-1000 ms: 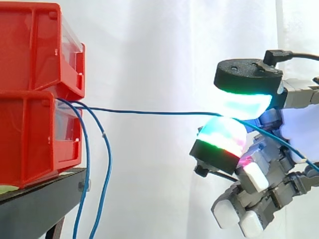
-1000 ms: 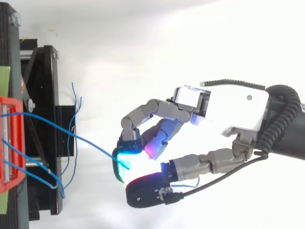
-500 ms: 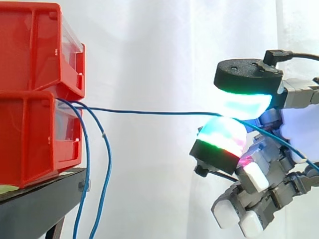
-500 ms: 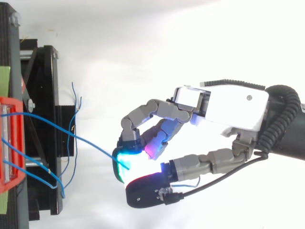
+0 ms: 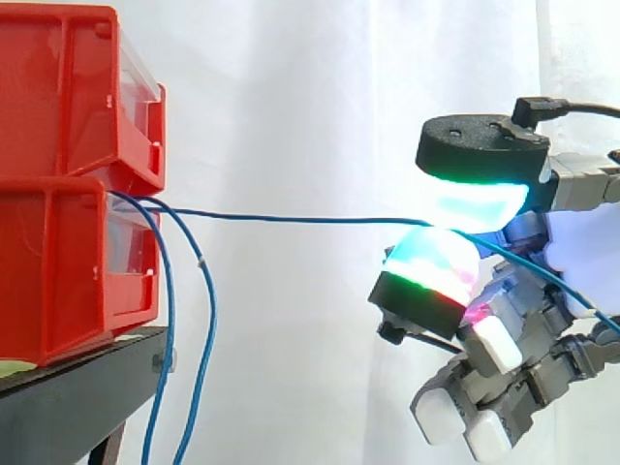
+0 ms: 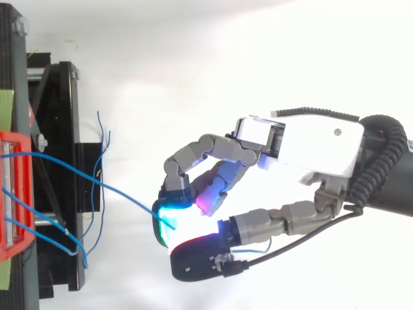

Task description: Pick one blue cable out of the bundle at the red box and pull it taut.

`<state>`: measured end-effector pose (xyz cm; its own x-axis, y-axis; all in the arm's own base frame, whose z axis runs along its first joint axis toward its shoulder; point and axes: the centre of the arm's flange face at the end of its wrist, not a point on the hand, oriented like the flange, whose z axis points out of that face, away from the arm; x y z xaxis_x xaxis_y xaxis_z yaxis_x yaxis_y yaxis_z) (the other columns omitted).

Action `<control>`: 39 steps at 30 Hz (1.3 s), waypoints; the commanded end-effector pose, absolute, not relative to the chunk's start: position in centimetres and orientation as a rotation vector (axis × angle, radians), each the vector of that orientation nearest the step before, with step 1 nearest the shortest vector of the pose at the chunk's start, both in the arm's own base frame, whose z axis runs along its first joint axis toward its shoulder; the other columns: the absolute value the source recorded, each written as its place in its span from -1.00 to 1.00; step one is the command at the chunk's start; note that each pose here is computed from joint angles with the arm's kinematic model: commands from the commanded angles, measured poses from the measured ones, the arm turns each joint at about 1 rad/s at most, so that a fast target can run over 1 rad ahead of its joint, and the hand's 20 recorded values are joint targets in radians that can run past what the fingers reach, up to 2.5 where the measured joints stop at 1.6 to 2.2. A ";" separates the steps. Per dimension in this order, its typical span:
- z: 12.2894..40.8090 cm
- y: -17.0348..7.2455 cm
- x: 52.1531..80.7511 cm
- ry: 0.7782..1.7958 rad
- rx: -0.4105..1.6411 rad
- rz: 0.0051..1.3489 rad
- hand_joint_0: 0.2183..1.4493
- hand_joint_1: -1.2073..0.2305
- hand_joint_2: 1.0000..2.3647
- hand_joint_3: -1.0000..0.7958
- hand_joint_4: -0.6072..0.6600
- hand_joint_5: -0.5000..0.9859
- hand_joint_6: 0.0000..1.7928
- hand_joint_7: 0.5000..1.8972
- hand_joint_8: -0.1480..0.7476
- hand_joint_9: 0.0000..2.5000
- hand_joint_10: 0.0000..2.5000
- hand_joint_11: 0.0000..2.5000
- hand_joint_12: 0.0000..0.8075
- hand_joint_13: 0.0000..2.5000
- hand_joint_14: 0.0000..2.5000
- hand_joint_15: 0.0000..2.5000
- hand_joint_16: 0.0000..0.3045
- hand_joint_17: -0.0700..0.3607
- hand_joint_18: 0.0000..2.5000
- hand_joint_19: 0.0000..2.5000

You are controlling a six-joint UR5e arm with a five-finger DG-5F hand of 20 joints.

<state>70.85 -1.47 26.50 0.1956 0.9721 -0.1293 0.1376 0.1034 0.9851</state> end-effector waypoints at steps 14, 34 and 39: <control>26.5 -1.5 70.9 1.199 1.303 0.909 -0.32 -0.59 -0.67 0.16 -0.28 -0.42 0.04 0.04 0.27 -0.21 -0.99 -0.56 0.07 -0.39 -0.99 -0.72 -0.63 -0.09 -0.41 -0.71; 26.5 -1.5 70.9 1.199 1.303 0.909 -0.32 -0.59 -0.67 0.16 -0.28 -0.42 0.04 0.04 0.27 -0.21 -0.99 -0.56 0.07 -0.39 -0.99 -0.72 -0.63 -0.09 -0.41 -0.71; 26.5 -1.5 70.9 1.199 1.303 0.909 -0.32 -0.59 -0.67 0.16 -0.28 -0.42 0.04 0.04 0.28 -0.21 -0.99 -0.57 0.06 -0.39 -0.99 -0.73 -0.63 -0.09 -0.41 -0.72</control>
<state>70.85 -1.45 26.49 0.1954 0.9722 -0.1293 0.1376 0.1034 0.9851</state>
